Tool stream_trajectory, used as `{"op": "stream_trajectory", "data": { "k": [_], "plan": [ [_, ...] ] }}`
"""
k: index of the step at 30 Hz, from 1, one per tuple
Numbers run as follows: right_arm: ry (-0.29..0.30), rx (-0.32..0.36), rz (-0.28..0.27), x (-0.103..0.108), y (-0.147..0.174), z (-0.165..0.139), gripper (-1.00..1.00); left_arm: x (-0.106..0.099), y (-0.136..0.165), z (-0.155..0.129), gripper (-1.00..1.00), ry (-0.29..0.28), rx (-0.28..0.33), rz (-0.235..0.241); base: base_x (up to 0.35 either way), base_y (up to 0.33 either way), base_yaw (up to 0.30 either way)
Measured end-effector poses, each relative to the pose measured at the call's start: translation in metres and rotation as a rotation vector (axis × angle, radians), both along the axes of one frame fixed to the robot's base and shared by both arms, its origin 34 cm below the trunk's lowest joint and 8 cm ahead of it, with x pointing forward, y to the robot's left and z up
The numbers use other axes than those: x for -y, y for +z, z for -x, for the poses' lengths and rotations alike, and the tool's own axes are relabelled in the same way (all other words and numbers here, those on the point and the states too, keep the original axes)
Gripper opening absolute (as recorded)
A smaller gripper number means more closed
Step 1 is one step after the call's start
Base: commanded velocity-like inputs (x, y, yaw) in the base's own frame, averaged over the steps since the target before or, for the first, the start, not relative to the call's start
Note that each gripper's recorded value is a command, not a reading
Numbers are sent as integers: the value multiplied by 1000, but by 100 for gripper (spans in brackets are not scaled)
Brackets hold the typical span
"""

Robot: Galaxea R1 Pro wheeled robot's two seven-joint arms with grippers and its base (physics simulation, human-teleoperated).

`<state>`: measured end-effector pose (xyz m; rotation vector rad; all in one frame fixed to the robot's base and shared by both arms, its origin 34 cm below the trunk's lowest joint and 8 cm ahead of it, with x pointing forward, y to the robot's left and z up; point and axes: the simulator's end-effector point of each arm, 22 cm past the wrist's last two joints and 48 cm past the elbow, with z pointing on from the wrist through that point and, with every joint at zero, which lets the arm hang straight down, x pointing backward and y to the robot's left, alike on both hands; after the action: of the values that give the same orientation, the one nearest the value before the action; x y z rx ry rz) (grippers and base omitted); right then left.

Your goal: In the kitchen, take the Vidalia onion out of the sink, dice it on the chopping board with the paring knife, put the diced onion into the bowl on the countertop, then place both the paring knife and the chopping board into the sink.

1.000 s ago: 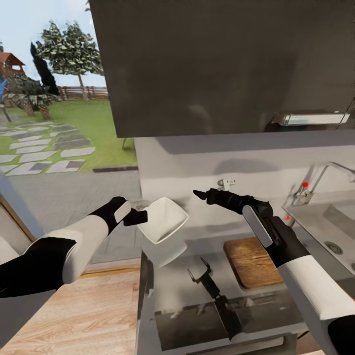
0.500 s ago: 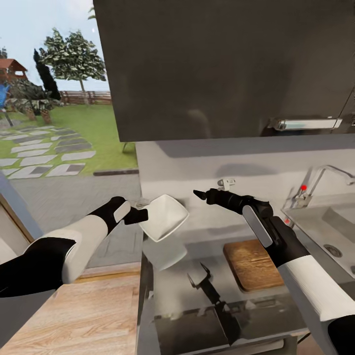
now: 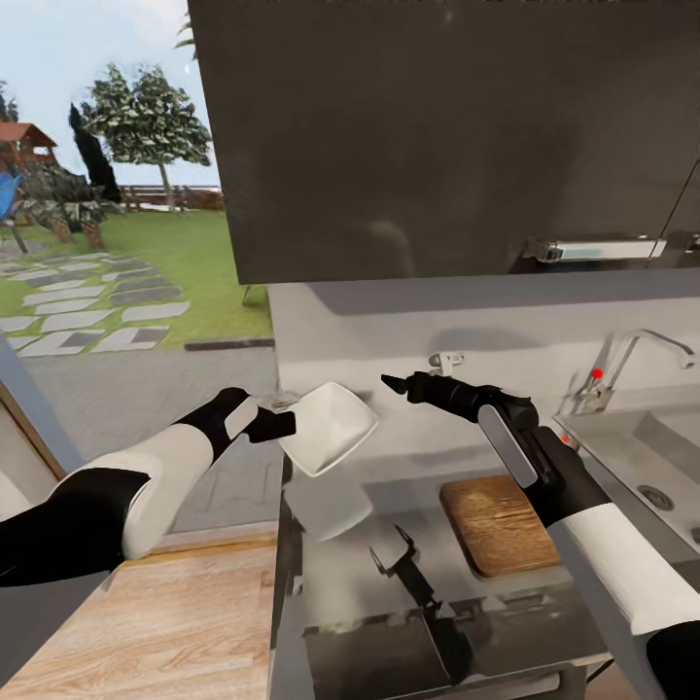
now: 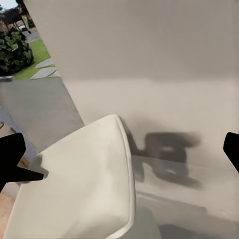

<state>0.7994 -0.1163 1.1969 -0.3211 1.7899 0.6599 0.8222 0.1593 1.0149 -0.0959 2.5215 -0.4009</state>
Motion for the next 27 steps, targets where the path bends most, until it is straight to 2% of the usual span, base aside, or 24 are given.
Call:
{"op": "stream_trajectory", "data": {
  "k": [11, 27],
  "plan": [
    [0, -1, 0, 0, 0, 0, 100, 1, -1, 1, -100, -3, -3, 0, -40, 0, 0],
    [0, -1, 0, 0, -1, 0, 100, 1, -1, 0, -100, -3, -2, 1, -301, 0, 0]
  ]
}}
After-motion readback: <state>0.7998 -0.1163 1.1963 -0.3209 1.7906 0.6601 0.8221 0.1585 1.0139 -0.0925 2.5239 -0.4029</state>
